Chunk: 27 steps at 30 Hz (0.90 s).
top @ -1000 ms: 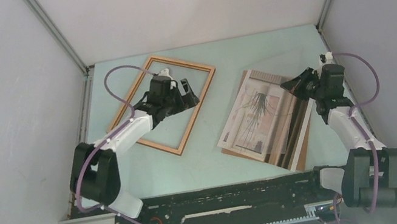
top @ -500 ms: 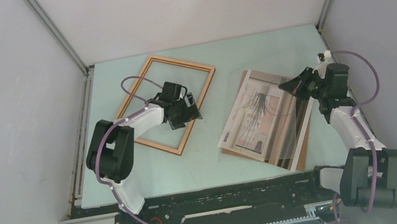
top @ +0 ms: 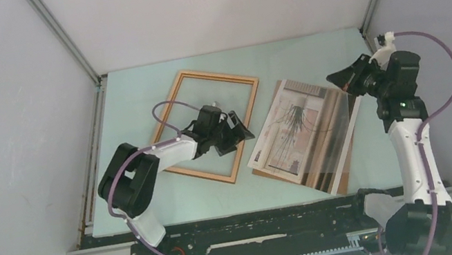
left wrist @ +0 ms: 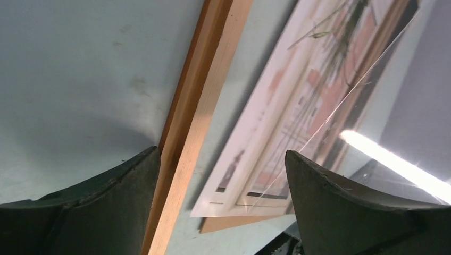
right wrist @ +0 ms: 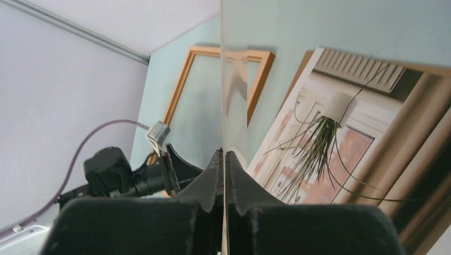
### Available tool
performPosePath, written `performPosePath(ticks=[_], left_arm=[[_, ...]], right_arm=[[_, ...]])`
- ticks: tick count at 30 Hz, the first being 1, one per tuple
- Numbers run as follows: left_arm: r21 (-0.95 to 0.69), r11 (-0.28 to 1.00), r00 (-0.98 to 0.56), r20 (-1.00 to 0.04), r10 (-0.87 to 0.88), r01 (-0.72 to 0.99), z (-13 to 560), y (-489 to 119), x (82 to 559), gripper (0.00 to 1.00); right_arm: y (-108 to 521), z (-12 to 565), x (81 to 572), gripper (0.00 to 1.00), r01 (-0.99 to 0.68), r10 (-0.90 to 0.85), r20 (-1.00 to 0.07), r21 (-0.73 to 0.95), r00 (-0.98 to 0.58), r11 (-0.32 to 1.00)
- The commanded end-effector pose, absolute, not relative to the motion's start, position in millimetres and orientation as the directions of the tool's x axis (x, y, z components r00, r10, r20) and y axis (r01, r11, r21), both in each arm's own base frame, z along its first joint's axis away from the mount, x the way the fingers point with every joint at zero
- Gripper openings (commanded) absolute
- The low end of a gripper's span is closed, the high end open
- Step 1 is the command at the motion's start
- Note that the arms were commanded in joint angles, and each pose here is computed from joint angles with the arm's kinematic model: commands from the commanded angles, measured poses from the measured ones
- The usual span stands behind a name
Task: Put the photo into the frame
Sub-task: Move the photo frame to the center of the board.
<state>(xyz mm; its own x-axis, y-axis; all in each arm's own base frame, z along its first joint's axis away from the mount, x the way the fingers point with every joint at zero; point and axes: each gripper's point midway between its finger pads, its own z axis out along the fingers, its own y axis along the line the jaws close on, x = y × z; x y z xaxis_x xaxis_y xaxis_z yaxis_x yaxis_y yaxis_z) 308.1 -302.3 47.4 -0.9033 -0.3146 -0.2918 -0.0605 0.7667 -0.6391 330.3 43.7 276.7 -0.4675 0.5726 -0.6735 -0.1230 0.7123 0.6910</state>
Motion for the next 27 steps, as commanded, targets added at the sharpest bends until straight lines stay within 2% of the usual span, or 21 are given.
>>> performPosePath(ticks=[1, 11, 19, 23, 27], left_arm=[[-0.779, 0.625, -0.881, -0.261, -0.394, -0.049, 82, -330, 306, 0.89], [-0.905, 0.425, -0.861, -0.205, -0.466, -0.015, 111, -368, 294, 0.90], [-0.932, 0.360, -0.841, -0.221, -0.494, 0.034, 132, -382, 295, 0.94], [-0.913, 0.399, -0.816, -0.289, -0.500, 0.078, 135, -359, 298, 0.97], [-0.847, 0.526, -0.791, -0.373, -0.484, 0.078, 123, -314, 300, 1.00]], right_arm=[[35, 297, 320, 0.00, -0.093, 0.549, -0.708, 0.646, -0.443, 0.758], [37, 332, 330, 0.00, -0.111, 0.599, -0.690, 0.688, -0.406, 0.717], [38, 352, 339, 0.00, -0.112, 0.644, -0.667, 0.722, -0.374, 0.683], [43, 355, 347, 0.00, -0.114, 0.642, -0.666, 0.723, -0.380, 0.682], [53, 348, 353, 0.00, -0.113, 0.630, -0.666, 0.718, -0.400, 0.687]])
